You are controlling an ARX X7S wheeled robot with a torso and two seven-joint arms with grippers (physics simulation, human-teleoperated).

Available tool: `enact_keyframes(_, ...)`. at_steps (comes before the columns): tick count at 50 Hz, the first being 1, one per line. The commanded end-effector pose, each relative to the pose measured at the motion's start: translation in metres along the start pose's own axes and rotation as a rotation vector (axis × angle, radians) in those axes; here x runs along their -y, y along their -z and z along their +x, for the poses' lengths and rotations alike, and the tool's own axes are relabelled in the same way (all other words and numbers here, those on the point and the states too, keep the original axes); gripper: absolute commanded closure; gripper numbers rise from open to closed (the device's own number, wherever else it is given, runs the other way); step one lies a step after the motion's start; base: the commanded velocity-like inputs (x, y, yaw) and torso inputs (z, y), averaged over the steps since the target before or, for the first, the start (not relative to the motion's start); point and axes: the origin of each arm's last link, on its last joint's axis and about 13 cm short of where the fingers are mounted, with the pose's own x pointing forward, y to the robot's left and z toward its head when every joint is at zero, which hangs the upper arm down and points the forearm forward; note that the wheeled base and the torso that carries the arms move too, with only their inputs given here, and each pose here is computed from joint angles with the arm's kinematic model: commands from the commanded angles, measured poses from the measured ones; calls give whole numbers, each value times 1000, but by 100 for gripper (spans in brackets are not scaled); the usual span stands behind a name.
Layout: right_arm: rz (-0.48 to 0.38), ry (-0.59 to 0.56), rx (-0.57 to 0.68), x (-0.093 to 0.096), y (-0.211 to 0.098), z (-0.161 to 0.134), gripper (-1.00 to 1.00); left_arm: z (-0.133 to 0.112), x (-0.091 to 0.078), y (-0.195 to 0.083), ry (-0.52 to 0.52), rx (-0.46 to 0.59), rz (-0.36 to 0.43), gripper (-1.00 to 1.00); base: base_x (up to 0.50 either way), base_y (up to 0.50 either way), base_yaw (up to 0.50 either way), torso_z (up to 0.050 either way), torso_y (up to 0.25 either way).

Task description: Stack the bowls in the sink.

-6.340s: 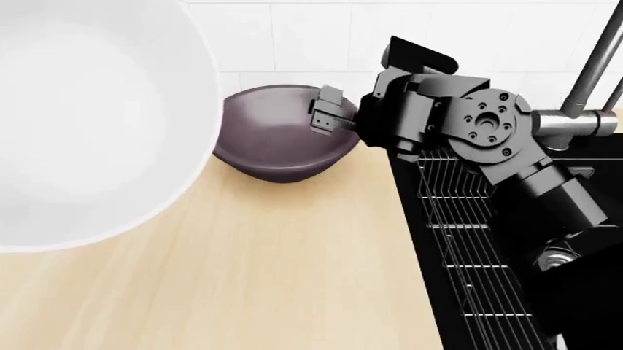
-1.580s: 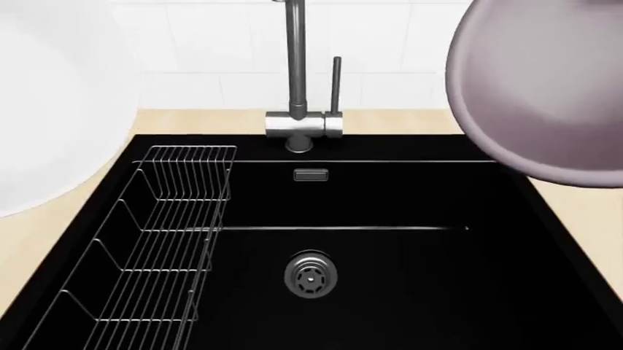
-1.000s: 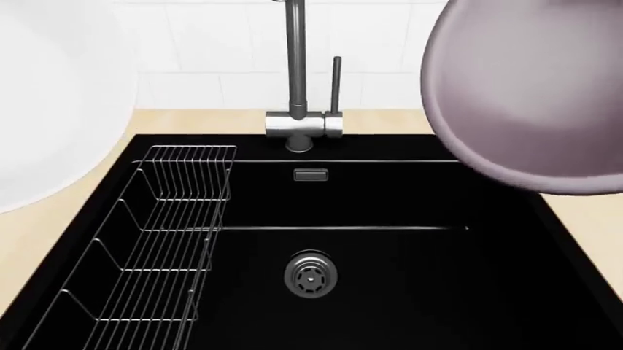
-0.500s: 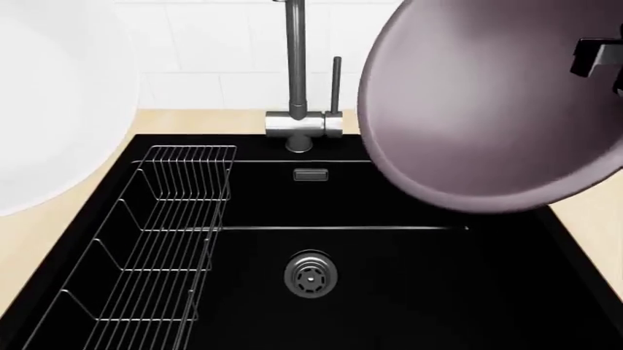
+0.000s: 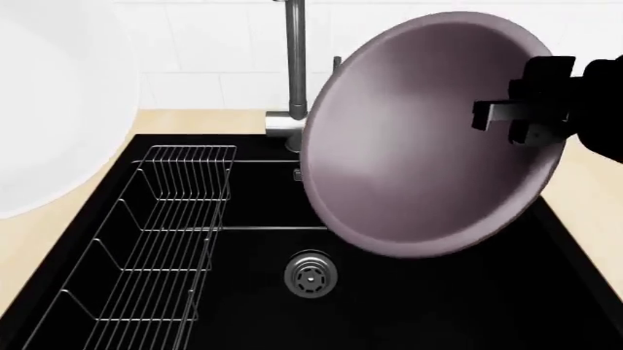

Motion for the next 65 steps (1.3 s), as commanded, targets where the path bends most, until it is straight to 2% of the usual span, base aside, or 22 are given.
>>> enact_keyframes(1, -10, -52, -57, -3, 9, 6, 100, -2, -1, -3, 1, 25, -12, 100, 19, 0, 0, 0, 0)
enact_keyframes(28, 139, -235, -178, -8, 54, 40, 100, -2, -2, -1, -3, 23, -11, 100, 19, 0, 0, 0, 0)
enact_keyframes(49, 221, -256, -264, -7, 90, 69, 100, -1, -2, 0, -3, 20, -12, 100, 20, 0, 0, 0, 0)
enact_keyframes(65, 256, -245, -298, -3, 110, 77, 100, -2, -2, 0, -2, 19, -11, 100, 4, 0, 0, 1, 1)
